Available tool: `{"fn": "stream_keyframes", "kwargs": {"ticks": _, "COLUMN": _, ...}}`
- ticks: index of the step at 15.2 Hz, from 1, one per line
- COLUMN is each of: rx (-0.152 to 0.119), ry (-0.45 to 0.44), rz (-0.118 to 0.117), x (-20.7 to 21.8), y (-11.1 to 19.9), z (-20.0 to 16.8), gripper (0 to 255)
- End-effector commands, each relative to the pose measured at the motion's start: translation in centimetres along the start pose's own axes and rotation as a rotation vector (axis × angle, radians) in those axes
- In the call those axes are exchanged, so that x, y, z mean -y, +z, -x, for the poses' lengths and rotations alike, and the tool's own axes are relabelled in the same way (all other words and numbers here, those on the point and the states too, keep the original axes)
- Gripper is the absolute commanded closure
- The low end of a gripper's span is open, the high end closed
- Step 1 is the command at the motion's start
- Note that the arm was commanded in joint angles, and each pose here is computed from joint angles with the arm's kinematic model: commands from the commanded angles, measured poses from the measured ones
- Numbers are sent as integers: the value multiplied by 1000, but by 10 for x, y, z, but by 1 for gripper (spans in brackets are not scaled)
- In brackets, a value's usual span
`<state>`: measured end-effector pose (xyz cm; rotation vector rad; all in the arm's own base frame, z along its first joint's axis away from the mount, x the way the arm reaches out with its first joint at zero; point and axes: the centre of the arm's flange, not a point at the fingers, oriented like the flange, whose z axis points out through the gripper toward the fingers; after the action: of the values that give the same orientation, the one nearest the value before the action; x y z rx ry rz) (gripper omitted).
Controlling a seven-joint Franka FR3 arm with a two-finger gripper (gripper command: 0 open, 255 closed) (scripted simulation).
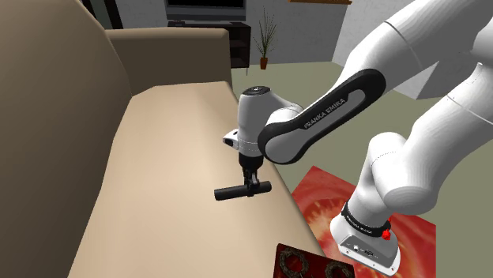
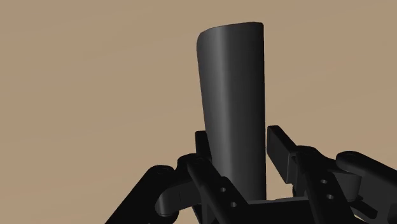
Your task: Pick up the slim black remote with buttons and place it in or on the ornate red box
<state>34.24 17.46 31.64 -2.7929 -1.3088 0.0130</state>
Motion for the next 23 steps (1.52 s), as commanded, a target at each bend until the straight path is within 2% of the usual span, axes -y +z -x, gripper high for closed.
{"fn": "stream_keyframes", "kwargs": {"ticks": 1, "rx": 5, "ry": -2, "rz": -3, "x": 1, "y": 2, "z": 0, "gripper": 255}}
{"fn": "stream_keyframes", "kwargs": {"ticks": 8, "rx": 5, "ry": -2, "rz": -3, "x": 1, "y": 2, "z": 0, "gripper": 255}}
{"fn": "stream_keyframes", "kwargs": {"ticks": 23, "rx": 5, "ry": -2, "rz": -3, "x": 6, "y": -77, "z": -1, "gripper": 255}}
